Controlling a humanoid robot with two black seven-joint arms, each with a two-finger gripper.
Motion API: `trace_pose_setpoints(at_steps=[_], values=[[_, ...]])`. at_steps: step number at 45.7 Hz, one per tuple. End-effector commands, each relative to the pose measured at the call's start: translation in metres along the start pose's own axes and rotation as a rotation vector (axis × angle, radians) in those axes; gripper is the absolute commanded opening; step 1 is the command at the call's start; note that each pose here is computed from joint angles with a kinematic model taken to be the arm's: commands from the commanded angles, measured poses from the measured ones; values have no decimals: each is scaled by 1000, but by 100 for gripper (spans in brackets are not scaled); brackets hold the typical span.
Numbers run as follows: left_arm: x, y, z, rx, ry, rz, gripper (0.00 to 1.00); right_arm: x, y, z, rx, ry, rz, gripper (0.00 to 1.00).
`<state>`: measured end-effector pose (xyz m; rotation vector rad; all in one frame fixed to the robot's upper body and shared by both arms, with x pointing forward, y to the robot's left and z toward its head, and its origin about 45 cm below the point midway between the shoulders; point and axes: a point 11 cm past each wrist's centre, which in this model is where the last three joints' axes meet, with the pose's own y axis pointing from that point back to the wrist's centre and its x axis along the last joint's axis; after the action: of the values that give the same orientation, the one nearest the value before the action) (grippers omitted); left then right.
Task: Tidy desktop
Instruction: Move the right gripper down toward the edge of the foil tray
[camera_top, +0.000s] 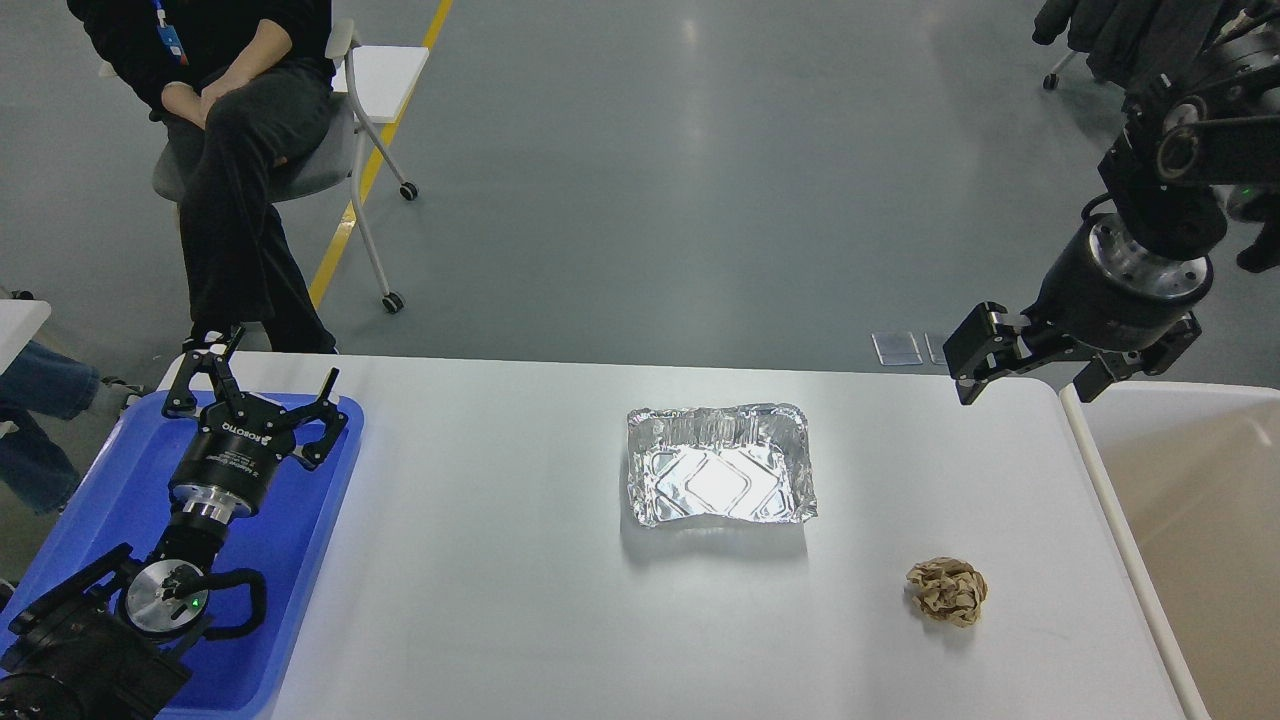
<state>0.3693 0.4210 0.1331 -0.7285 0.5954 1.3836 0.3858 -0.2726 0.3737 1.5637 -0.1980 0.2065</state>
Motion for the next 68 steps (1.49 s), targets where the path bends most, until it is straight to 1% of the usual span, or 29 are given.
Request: trace_pose_setpoints(at_steps=[1,45,47,48,50,54,61,68], values=[[0,0,0,1,0,0,99,0,1,0,0,0,2,100],[0,0,0,-2,2,0,99,2,2,-4,4,9,9,100],[0,0,0,-2,2,1,99,2,2,-8,24,-4,7,100],[0,0,0,-2,2,0,99,5,3,-19,69,-14,18,100],[0,0,0,-1,1,0,99,4,1,-29,94,-6,4,100],[0,0,0,-2,2,0,99,3,-3,-32,70,12,-6,100],[0,0,1,-4,1,1,99,2,-5,-33,72,12,-5,100],[-1,-1,0,-2,3,-1,99,-3,-18,-45,112,12,-32,100]])
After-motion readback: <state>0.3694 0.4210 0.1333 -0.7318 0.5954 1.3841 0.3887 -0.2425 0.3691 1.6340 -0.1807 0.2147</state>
